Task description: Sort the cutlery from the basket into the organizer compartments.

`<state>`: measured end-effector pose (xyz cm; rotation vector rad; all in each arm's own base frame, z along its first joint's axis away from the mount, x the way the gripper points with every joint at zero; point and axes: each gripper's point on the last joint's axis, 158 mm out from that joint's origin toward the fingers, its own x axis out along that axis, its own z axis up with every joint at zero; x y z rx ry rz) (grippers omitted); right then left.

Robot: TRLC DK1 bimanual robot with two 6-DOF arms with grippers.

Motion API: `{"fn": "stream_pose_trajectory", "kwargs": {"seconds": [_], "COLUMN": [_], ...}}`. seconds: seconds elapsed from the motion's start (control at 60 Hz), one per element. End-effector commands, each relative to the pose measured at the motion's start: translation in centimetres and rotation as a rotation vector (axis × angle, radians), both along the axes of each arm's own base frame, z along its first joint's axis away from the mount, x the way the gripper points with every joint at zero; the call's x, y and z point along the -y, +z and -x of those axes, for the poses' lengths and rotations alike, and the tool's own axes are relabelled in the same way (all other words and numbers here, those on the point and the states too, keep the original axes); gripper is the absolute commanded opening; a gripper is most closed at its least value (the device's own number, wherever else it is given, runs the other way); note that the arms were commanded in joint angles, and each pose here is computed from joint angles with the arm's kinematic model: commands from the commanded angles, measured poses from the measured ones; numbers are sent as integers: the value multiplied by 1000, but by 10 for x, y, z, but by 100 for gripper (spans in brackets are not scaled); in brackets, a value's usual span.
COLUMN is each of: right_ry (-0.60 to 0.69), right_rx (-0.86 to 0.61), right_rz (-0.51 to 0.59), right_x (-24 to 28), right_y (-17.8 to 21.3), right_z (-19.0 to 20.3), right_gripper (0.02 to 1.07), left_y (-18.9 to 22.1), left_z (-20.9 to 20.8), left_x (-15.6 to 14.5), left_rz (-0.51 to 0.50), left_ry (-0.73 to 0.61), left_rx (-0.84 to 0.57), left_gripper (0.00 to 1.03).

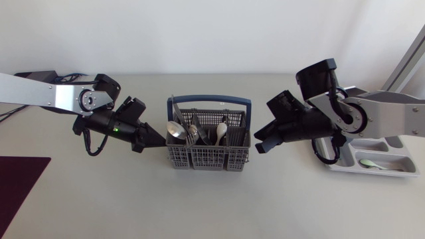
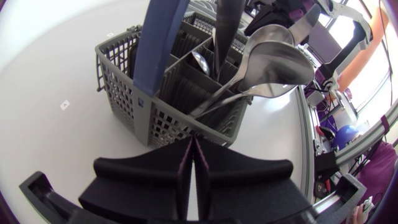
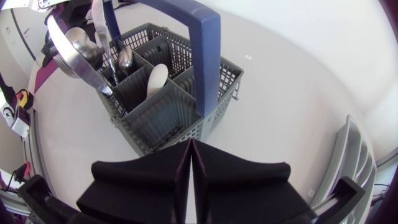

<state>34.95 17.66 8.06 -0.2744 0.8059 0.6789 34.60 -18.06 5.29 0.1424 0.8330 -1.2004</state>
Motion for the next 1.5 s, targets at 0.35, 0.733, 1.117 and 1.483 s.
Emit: {"fn": "stream_pose_trajectory", "kwargs": {"seconds": [0.35, 0.733, 1.117, 1.483], "right_ry": [-27, -19, -8, -6], "right_rx": [5, 30, 38, 45], "right_rz": [40, 39, 37, 34], "right_x": [13, 16, 17, 19], "right_y": [-6, 5, 14, 16], "right_z": [17, 28, 41, 47], "right_gripper": [8, 18, 40, 45], "left_y": [21, 77, 77, 69], "left_z": [-11, 53, 80, 57], "left_x": [-19, -7, 45, 61], "left_rz": [1, -57, -118, -136], "left_ry": [53, -22, -69, 0], "left_rx": [68, 348, 546, 573], "left_gripper": [3, 21, 34, 34]}}
